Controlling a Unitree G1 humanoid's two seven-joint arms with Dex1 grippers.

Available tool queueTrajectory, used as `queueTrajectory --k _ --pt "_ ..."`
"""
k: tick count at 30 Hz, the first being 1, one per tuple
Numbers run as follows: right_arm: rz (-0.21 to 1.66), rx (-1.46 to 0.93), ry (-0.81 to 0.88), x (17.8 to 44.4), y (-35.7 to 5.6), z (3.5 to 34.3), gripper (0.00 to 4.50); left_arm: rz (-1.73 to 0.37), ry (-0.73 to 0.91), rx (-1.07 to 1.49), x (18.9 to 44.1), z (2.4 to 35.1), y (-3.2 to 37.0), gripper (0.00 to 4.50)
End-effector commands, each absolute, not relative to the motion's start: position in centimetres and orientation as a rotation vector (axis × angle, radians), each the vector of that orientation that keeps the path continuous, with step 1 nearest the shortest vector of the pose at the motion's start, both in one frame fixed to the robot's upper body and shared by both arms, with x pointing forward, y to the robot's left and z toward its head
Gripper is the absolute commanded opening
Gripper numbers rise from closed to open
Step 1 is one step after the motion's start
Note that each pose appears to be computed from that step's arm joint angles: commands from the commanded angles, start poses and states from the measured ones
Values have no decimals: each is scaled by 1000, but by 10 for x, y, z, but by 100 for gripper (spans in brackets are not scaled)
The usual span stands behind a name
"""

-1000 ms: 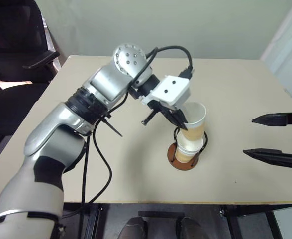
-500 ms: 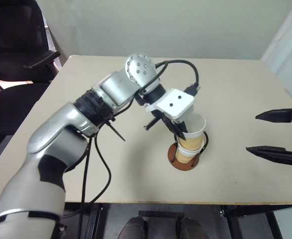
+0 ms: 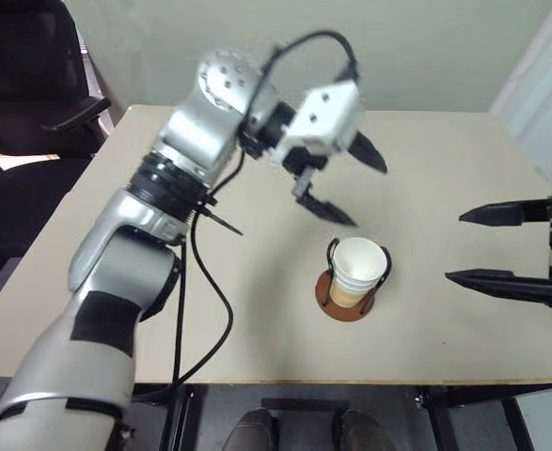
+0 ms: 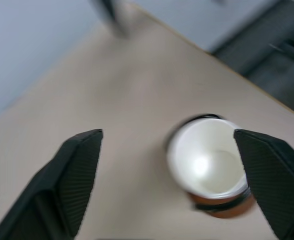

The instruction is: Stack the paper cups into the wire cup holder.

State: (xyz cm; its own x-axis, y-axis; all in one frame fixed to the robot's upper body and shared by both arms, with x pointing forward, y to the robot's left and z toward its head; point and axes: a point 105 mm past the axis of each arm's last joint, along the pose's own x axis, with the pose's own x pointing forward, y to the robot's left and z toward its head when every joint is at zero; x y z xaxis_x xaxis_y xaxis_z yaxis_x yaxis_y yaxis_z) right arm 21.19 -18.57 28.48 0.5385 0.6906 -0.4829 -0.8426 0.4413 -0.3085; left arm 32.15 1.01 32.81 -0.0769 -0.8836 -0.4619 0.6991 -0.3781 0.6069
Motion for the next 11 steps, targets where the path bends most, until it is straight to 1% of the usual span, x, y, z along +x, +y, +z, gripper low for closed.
queueTrajectory --k 1,3,5,8,11 --pt "995 -568 278 217 -183 284 450 -1421 -287 780 348 353 57 439" --pt "1021 -563 282 219 -181 281 450 -1295 -247 711 358 351 85 439" --pt "1042 -554 280 224 -180 277 450 -1185 -168 670 360 335 119 439" --pt "1080 -555 263 231 -176 276 450 -1070 -51 662 353 309 156 439" --pt "1104 -561 242 234 -172 280 450 -1004 -13 641 345 305 172 439"
